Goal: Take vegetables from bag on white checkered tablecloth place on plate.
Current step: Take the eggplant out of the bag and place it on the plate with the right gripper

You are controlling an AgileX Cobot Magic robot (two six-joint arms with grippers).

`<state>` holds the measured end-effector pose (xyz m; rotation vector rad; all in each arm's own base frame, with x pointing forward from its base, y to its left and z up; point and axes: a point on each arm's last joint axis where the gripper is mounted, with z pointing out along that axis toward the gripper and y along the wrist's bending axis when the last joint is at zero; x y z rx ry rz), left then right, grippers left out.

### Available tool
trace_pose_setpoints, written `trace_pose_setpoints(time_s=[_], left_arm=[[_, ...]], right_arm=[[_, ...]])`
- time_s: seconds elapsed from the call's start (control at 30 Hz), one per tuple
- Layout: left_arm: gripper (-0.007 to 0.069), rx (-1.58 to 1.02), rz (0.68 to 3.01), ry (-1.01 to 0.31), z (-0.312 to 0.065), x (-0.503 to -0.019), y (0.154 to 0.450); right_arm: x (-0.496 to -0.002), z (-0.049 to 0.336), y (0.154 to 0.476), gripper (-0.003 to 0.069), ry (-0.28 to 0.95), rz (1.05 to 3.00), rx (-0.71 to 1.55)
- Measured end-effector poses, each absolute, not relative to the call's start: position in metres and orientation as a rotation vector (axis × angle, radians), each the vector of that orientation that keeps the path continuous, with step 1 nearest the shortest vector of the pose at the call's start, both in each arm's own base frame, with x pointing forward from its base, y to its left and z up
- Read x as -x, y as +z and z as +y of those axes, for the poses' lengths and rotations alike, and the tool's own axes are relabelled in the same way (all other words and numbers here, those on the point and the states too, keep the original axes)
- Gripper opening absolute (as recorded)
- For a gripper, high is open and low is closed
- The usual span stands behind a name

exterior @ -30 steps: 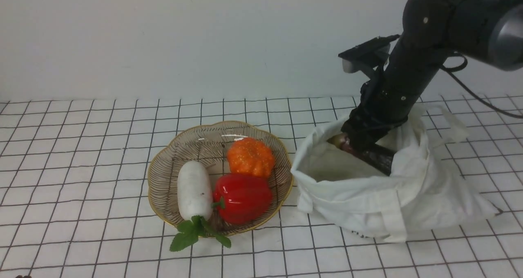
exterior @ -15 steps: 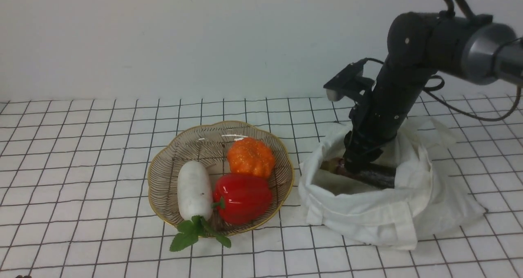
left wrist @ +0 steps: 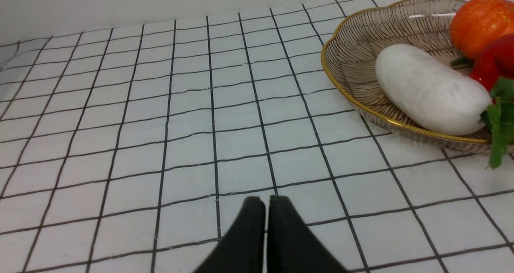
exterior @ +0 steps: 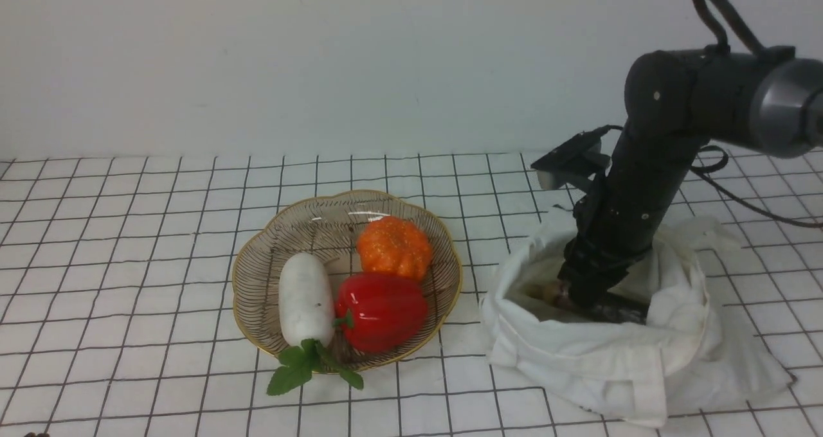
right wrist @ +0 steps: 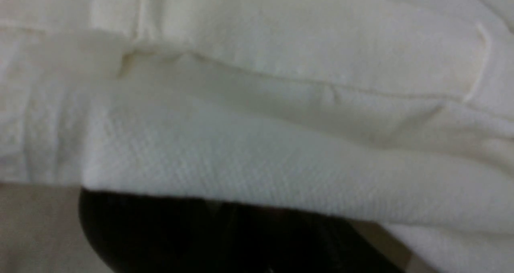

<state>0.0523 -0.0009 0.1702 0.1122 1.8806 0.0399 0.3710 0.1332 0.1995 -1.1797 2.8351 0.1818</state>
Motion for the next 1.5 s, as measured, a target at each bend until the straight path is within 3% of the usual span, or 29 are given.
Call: trace_pose_setpoints(time_s=[0.4,0.67,0.93,1.2,1.4,1.5], left_arm=[[-0.0008,-0.112,1.881,0.040,-0.001,-0.052,0.170],[-0.0008,-0.112,1.881,0.040,-0.001,-0.052,0.170],[-0.0008,-0.112,1.881,0.040,-0.001,-0.052,0.170],[-0.0008,-0.112,1.881,0.040,-0.001,-0.052,0.170],[-0.0008,-0.112,1.881,0.040,-0.001,-0.052,0.170],[-0.0008,-0.112,1.881,0.040,-0.001,-0.052,0.170]], right_arm=[[-0.353,0.128,0.256,0.0162,0.165,2.685,1.182],[-0.342,0.126,0.281,0.0073,0.168,2.592,1.225],[-0.337,0.124,0.293,0.0073,0.165,2.571,1.202],[-0.314,0.118,0.335,0.0072,0.154,2.470,1.139],[-0.304,0.120,0.364,0.0073,0.225,2.323,1.040],[-0.303,0.128,0.373,0.0073,0.339,2.250,1.006]])
